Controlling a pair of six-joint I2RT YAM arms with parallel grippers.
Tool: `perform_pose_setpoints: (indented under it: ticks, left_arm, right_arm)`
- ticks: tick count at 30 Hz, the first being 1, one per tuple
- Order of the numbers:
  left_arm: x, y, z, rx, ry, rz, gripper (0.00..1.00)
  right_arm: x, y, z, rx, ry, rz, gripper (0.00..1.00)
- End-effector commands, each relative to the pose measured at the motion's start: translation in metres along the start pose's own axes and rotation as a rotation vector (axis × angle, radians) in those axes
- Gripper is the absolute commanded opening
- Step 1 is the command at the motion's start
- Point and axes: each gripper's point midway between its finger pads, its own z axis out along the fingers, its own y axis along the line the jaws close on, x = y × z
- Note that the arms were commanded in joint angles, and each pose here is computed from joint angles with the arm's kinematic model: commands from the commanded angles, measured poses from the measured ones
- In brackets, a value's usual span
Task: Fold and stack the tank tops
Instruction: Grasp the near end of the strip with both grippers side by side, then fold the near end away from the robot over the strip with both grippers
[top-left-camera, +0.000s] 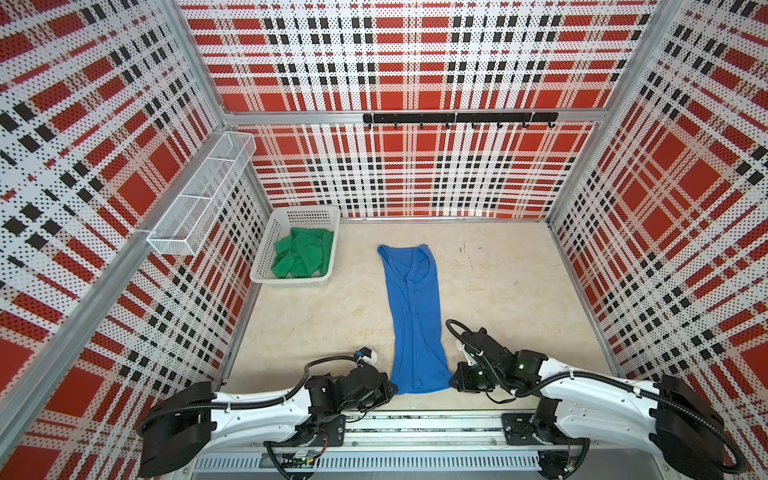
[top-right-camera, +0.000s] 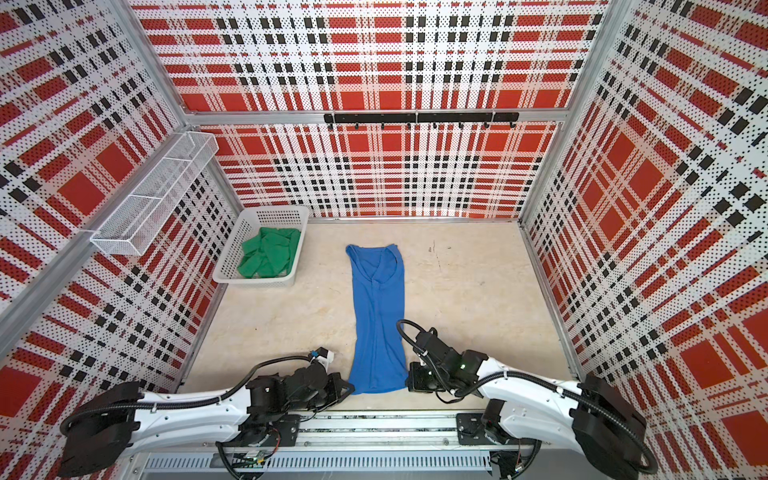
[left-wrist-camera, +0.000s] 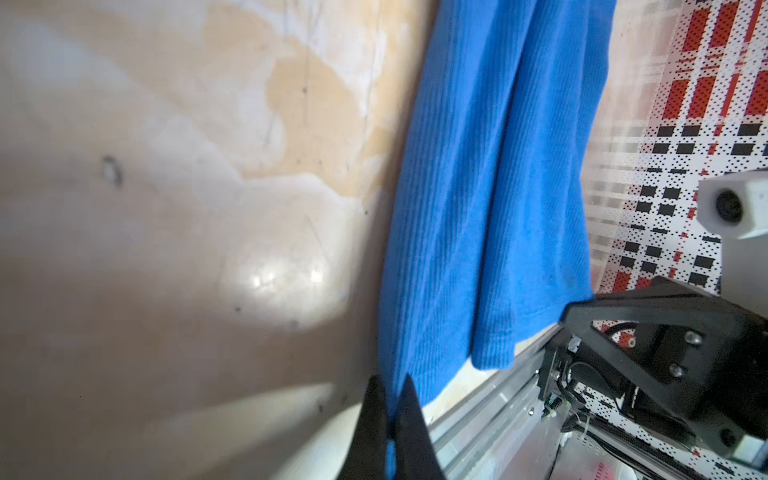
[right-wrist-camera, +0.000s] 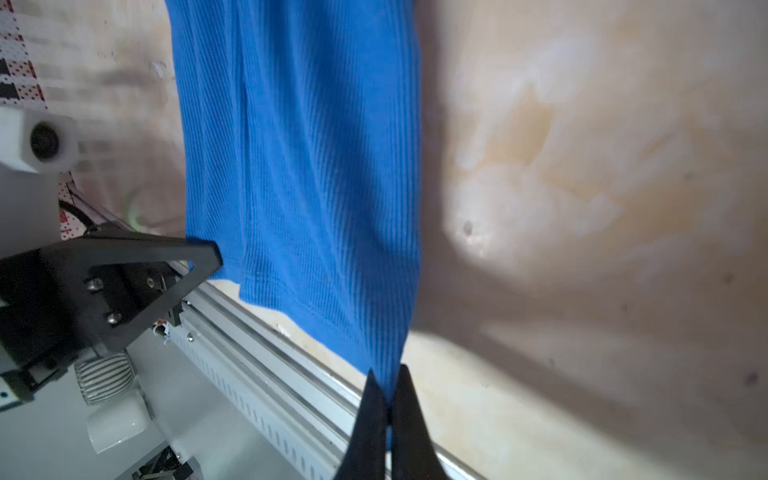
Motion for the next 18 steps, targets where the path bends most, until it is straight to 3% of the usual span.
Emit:
perform_pose_setpoints:
  ticks: [1,10,18]
  left_arm:
    - [-0.006,0.010,-0.010,-0.055,-0.043,-0.024,0.00]
    - [-0.046,-0.047,-0.039,-0.036,-0.143,0.073,0.00]
    - [-0.084,-0.064,-0.042,-0.082,-0.179,0.158,0.00]
  right_arm:
    - [0.003,-0.006,-0.009,0.052,-0.010,0.026,0.00]
    - [-0.032,0.022,-0.036,0.089,-0.083,-0.093,0.00]
    - [-0.080,0.029,-0.057,0.100,-0.138,-0.153,0.00]
